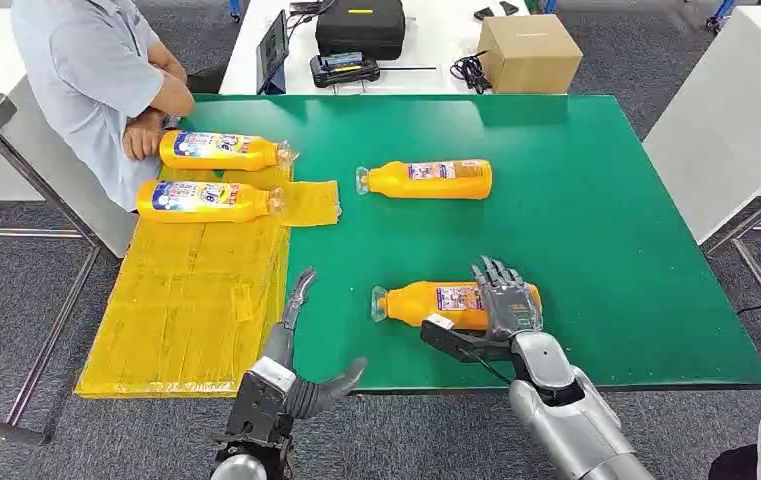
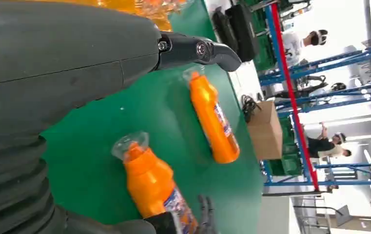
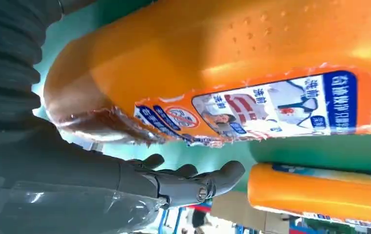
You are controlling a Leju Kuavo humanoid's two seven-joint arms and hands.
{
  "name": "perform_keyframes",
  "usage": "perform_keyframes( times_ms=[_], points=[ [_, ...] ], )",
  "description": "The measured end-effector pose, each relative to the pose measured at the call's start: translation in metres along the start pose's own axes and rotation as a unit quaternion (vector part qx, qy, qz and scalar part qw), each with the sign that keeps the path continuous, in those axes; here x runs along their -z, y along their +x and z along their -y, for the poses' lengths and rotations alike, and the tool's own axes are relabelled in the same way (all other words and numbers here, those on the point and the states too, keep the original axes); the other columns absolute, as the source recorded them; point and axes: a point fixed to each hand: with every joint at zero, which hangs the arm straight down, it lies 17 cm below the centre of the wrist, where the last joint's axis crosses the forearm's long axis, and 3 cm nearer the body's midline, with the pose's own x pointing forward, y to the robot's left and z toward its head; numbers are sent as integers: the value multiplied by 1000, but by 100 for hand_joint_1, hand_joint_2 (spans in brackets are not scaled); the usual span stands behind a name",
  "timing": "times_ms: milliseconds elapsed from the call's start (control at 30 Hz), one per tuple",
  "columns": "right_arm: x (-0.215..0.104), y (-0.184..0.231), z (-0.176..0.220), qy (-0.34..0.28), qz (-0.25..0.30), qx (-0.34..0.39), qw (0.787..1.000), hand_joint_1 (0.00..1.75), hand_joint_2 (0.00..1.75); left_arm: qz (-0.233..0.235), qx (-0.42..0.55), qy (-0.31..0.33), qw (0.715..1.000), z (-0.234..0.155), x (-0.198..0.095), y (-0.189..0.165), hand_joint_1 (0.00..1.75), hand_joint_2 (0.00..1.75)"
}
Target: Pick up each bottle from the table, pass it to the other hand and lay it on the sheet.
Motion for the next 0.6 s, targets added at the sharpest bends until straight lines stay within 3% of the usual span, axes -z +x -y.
perform_keyframes(
  times_ms=[233,267,300,333,367,400,600],
  points=[
    [3,1,-6,25,8,16,1000,0,175,-8,-2,-3,1000,-1,-5,-5,0,175],
    [3,-1,-8,32,8,20,999,14,175,-8,-3,-4,1000,0,-5,-5,0,175],
    [4,-5,-12,45,5,26,999,44,175,-7,-4,-5,1000,0,-6,-5,0,175],
    [5,-10,-15,55,4,29,998,44,175,-7,-5,-8,1000,1,-6,-5,0,175],
    [5,-13,-18,65,3,33,997,134,175,-7,-7,-9,1000,2,-6,-5,0,175],
    [5,-18,-22,76,-2,33,997,175,175,-7,-8,-12,1000,4,-6,-5,0,175],
    [11,-45,-28,104,-19,29,994,175,175,-8,-11,-21,1000,8,-7,-7,0,175]
  ],
)
